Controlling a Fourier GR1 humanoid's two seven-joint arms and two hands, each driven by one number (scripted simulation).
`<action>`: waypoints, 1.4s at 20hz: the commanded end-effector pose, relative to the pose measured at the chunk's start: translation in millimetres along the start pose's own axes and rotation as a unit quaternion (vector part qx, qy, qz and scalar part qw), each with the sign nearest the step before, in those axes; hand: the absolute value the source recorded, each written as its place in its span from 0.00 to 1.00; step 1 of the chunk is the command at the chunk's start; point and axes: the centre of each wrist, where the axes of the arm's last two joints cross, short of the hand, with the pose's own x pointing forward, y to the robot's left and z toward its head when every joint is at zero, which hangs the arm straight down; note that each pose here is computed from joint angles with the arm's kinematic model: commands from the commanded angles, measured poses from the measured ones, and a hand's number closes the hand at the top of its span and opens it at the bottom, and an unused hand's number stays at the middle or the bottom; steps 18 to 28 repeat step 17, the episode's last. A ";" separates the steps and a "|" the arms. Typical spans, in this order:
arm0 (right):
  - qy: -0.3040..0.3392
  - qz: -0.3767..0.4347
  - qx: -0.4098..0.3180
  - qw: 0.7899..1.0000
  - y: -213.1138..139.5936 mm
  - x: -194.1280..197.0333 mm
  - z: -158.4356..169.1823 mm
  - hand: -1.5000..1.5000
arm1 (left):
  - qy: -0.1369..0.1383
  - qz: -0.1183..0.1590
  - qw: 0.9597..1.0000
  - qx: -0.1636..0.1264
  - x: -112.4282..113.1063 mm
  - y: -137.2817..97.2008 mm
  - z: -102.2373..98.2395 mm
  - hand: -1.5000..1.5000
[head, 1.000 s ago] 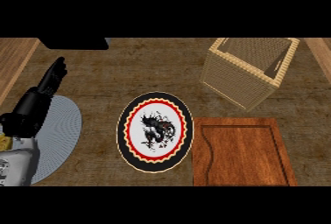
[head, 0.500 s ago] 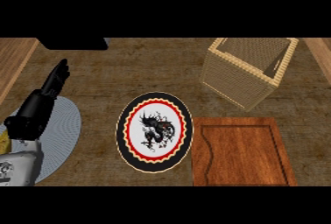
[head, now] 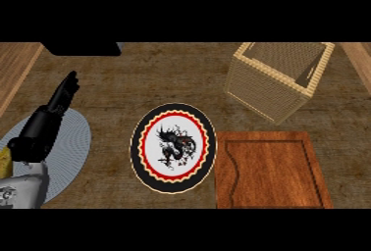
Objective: Pick the cupcake from the cutting board and place it in the basket
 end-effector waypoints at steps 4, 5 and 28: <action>-0.016 -0.189 -0.090 0.978 -7.4 -16.5 -0.4 0.00 | 0.003 0.002 1.000 0.008 5.5 2.1 -13.8 0.50; -0.013 -0.220 -0.116 0.969 -33.6 -13.6 4.9 0.00 | -0.005 0.005 1.000 -0.003 8.6 0.9 -11.0 0.50; 0.071 -0.340 -0.302 0.888 -89.3 -145.4 28.9 0.00 | 0.006 0.008 1.000 0.006 -5.3 8.3 9.6 0.50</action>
